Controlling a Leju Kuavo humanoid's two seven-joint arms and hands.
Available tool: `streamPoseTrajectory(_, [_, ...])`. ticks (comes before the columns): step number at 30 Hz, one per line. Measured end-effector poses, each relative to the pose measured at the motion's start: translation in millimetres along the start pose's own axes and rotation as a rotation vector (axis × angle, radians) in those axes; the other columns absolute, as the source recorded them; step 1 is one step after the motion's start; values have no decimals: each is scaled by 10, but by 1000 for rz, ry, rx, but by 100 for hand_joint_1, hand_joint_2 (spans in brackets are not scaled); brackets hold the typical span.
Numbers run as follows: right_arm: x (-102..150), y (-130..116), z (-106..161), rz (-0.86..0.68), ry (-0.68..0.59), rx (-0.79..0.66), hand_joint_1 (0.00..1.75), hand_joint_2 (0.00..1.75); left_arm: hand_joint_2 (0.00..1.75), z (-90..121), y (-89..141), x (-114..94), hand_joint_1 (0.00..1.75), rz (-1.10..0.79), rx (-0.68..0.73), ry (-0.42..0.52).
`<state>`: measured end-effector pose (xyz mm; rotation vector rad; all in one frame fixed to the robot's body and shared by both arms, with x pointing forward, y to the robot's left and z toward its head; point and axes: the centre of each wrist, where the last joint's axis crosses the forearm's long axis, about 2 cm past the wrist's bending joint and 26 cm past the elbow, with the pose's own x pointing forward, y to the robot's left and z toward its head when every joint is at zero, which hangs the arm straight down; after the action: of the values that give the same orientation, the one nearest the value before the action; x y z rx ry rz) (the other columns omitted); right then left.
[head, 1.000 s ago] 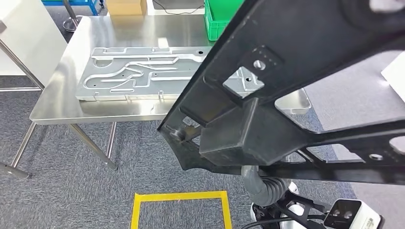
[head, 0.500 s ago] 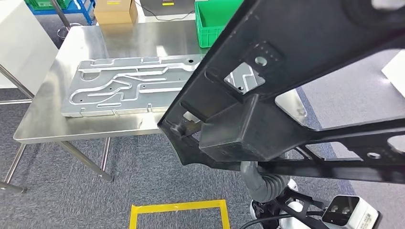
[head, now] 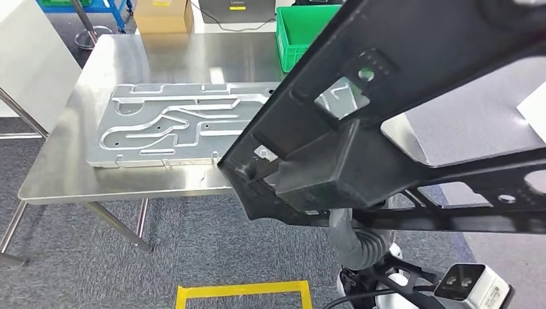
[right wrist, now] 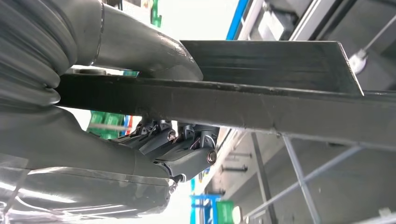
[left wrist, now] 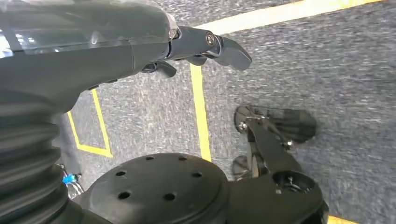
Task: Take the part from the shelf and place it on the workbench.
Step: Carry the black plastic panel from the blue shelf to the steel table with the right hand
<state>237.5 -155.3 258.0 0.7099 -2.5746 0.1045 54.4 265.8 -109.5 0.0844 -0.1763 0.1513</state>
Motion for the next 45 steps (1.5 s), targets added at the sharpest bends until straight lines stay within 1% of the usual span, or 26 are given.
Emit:
streamPoseTrajectory(8, [26,-16,137,41,-8,-38,175,175,175,1,1,-18,0,9,12,6])
streamPoseTrajectory(25, [24,-36,175,55,-9,-33,175,175,175,1,7,-27,0,10,14,18])
streamPoseTrajectory(31, [-40,-51,280,119,12,-30,175,175,175,10,-41,-64,0,12,-6,8])
streamPoseTrajectory(36, [-22,-65,255,140,24,-24,175,175,175,25,-128,-75,0,20,-16,3])
streamPoseTrajectory(41, [49,-91,207,166,-8,-52,175,175,175,27,-139,-82,0,32,-9,4])
streamPoseTrajectory(45, [88,-157,220,239,-43,-104,175,175,175,24,-122,-80,0,29,-3,3])
